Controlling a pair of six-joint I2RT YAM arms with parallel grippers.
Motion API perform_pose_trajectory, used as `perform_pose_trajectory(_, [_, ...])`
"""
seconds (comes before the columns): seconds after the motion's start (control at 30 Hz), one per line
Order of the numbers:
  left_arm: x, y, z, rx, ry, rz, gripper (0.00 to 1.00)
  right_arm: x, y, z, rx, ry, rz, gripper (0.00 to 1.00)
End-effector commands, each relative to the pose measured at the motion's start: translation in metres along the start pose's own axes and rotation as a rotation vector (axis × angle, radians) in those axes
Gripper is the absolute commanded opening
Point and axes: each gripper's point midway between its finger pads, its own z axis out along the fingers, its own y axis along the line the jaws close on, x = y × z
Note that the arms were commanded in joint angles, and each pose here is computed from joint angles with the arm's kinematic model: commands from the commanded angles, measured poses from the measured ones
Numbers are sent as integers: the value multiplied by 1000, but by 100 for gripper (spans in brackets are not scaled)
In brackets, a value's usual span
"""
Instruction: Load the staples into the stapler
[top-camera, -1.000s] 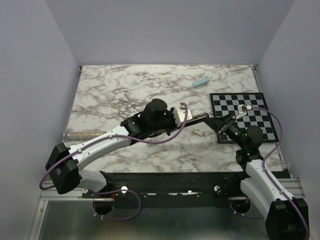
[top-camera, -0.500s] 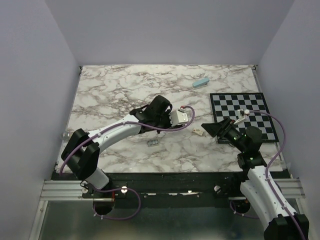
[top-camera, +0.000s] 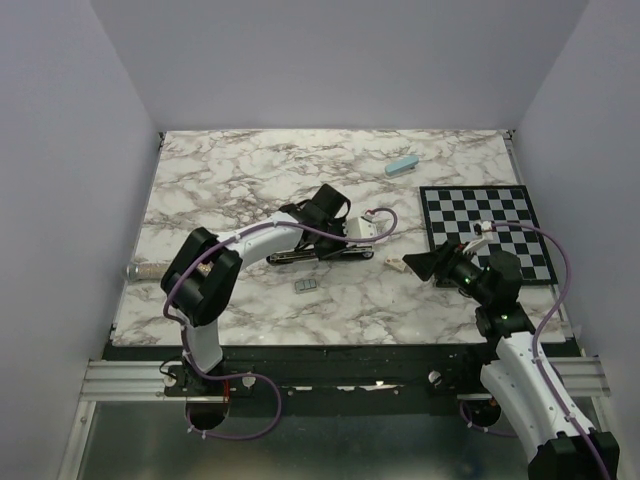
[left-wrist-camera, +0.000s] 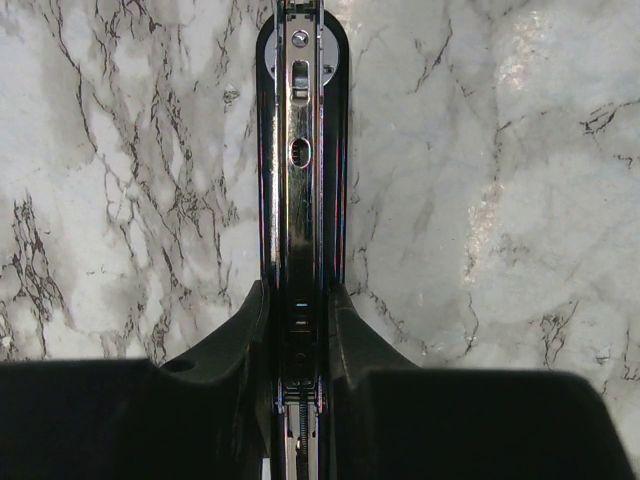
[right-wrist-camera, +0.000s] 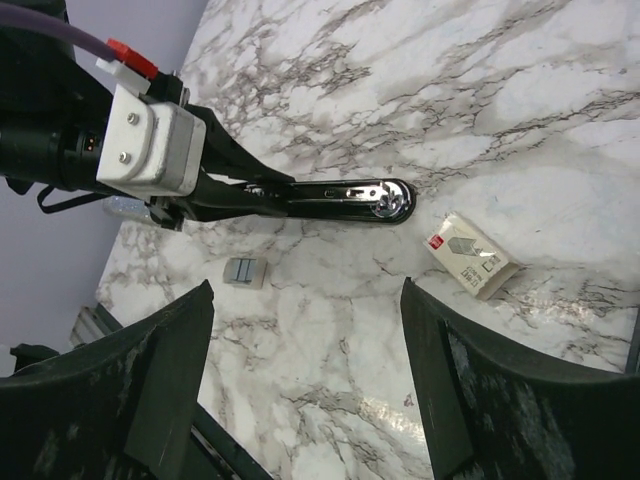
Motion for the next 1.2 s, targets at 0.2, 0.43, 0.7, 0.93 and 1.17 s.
perform_pose_trajectory(0.2, [25,-5,21,63,81,-27,22,-12,-8,0,58,-18,-106,83])
perform_pose_trajectory(0.43, [24,5,14,-1,92,-48,67,-13,-8,11,44,31,-107,84])
perform_pose_trajectory(0.7, [-30,50,-62,-256,-98,-127,95,-12,5,41,-18,136,-176,88])
perform_pose_trajectory(0.93, [-36,115,-192,-809,-333,-437,99,20,14,91,1,389,-374,92])
perform_pose_trajectory(1.17, [14,101,-311,-1248,-498,-786,99,61,11,131,28,676,-663,93])
